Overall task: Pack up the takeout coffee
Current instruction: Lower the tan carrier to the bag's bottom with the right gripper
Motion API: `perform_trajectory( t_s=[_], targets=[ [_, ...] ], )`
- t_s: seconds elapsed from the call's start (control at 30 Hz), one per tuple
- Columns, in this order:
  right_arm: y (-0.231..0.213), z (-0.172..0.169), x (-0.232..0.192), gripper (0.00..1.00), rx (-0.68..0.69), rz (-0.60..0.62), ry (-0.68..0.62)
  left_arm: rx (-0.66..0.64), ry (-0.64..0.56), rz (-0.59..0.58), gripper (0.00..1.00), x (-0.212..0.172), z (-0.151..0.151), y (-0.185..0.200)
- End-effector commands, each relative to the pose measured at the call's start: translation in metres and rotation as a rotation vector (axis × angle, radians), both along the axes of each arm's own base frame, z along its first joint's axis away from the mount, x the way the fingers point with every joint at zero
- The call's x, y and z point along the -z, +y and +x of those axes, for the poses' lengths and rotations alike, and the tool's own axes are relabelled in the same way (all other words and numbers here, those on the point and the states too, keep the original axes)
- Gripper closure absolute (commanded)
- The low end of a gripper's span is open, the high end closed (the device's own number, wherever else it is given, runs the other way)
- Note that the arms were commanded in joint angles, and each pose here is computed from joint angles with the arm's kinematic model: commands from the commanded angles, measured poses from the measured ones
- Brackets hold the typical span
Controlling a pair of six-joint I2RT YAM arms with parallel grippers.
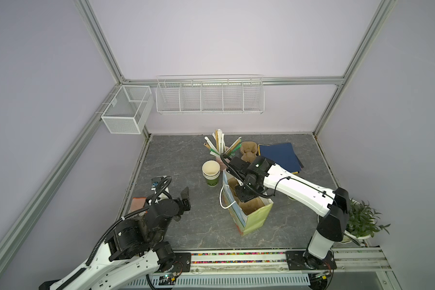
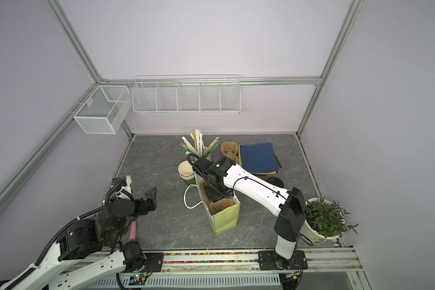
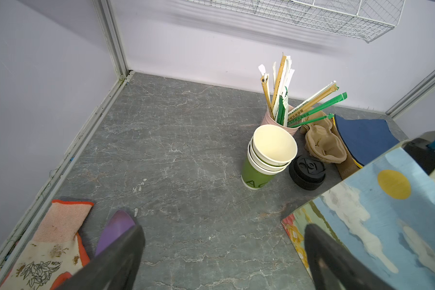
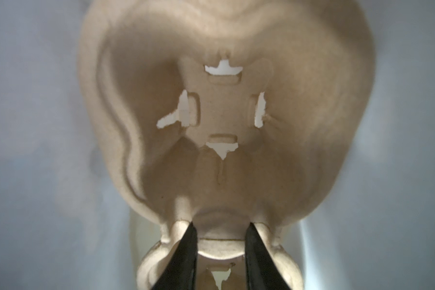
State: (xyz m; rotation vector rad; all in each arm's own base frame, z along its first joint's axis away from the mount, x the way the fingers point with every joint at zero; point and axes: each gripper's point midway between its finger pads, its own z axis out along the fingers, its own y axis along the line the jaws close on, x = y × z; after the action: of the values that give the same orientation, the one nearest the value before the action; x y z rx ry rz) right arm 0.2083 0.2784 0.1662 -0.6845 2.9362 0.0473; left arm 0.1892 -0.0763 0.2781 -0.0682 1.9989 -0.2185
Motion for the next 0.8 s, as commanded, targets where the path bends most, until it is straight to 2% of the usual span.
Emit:
perform_trajectory(
  t_s=[0.0,0.5,0.77],
  targets=[
    [-0.002,0.002,0.013,0.7,-0.013,-0.021,-0.012,0.006,0.015,0.037,0.01,0.005,-0.001,0.002],
    [-0.002,0.003,0.063,0.67,-0.017,-0.035,0.008,0.008,0.02,0.047,0.01,0.006,0.0,0.001],
    [-0.003,0.003,0.047,0.5,-0.004,-0.003,-0.022,0.012,0.024,0.05,0.01,0.006,0.0,-0.001]
  ],
)
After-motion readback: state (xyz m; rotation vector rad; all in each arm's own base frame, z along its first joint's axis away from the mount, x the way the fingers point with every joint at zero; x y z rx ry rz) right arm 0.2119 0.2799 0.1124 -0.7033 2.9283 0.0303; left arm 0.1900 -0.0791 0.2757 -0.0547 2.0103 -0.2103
